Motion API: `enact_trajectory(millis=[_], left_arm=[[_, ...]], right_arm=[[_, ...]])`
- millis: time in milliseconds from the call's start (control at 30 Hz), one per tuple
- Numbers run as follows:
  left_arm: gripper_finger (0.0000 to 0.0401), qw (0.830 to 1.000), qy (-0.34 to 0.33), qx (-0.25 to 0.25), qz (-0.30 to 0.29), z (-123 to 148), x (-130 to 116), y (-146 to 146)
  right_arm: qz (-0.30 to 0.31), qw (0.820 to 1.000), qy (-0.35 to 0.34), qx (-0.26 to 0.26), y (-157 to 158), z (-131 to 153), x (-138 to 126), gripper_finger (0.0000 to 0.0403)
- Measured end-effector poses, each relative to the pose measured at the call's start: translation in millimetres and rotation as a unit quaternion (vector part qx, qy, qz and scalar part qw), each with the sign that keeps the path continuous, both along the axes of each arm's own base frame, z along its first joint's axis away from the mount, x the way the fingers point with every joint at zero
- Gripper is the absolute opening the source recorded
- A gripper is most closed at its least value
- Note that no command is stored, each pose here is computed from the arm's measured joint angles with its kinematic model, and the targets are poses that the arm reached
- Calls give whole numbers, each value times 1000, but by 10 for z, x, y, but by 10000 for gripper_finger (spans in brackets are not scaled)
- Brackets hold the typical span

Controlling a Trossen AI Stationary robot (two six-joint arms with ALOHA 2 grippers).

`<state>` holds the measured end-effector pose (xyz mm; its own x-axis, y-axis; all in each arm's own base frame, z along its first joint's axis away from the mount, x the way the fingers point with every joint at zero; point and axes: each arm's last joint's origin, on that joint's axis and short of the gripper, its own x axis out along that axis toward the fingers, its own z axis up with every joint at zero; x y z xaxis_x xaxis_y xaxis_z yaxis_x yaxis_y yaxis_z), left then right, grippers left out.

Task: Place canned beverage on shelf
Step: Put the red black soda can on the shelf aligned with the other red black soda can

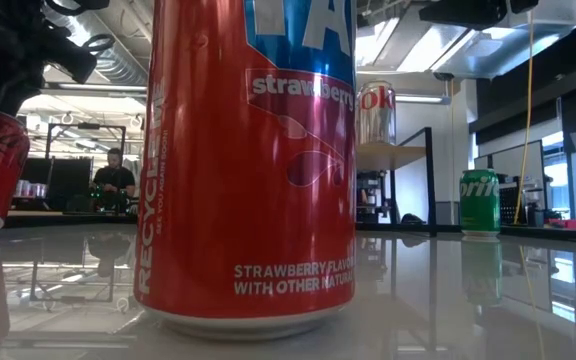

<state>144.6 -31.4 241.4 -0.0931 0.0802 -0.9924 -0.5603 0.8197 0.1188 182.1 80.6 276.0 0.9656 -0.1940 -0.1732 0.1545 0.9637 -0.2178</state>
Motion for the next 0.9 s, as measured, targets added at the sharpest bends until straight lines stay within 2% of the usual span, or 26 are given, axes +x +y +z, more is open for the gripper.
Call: enact_trajectory(millis=[900], left_arm=[[320,1000,-14,-3,1,-3,26,-6]], right_arm=[[0,1000,0,0,0,0,0,381]])
